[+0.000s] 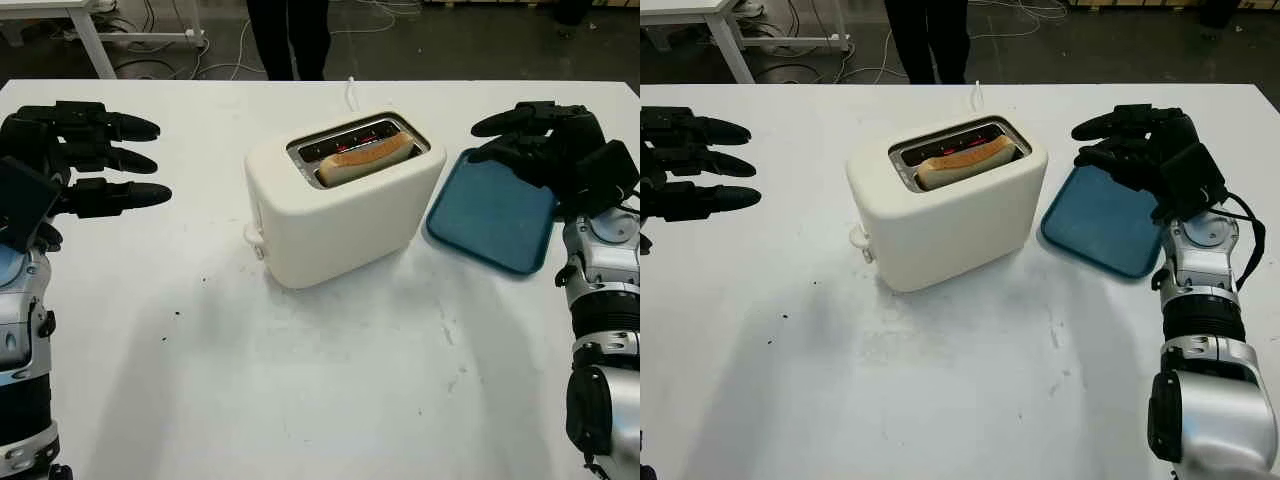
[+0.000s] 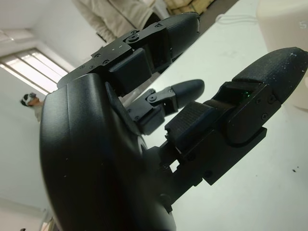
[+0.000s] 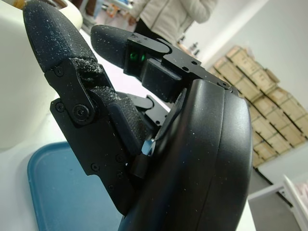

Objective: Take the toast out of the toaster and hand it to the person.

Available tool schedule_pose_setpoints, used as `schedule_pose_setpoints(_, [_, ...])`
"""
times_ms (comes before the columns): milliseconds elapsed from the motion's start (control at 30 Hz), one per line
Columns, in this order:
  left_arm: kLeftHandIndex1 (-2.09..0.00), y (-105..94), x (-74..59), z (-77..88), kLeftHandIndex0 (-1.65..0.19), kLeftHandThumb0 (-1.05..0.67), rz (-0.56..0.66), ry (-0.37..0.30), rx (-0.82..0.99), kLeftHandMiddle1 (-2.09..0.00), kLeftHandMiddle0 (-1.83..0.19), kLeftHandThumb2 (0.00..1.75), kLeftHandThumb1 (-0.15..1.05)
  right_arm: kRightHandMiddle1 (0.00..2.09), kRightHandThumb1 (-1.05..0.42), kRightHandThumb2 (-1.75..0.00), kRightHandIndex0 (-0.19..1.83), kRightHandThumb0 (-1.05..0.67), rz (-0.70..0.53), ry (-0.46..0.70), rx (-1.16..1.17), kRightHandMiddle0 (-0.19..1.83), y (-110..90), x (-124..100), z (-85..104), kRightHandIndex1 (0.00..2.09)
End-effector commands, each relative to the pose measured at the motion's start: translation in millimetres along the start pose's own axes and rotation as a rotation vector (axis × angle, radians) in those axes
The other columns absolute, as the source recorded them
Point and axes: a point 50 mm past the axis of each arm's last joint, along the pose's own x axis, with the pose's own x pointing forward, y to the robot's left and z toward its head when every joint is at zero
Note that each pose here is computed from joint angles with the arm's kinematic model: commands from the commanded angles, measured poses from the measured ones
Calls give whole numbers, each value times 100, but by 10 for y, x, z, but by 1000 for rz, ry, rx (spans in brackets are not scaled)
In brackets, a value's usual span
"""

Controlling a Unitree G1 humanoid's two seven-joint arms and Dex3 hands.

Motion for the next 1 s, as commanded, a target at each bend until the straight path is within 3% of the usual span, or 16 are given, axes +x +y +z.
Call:
schedule_pose_setpoints(0, [-27, 22, -22, -5, -119, -100, 5, 5, 10, -51, -117, 0, 35, 41, -80, 0, 102, -105, -1, -31, 6, 116, 2, 35, 67, 81])
schedule_pose_setpoints(967, [-28, 3, -11, -14, -117, -101, -2, 7, 5, -52, -115, 0, 35, 46, -80, 0, 103, -105, -5, -22, 6, 113, -13, 14, 43, 81])
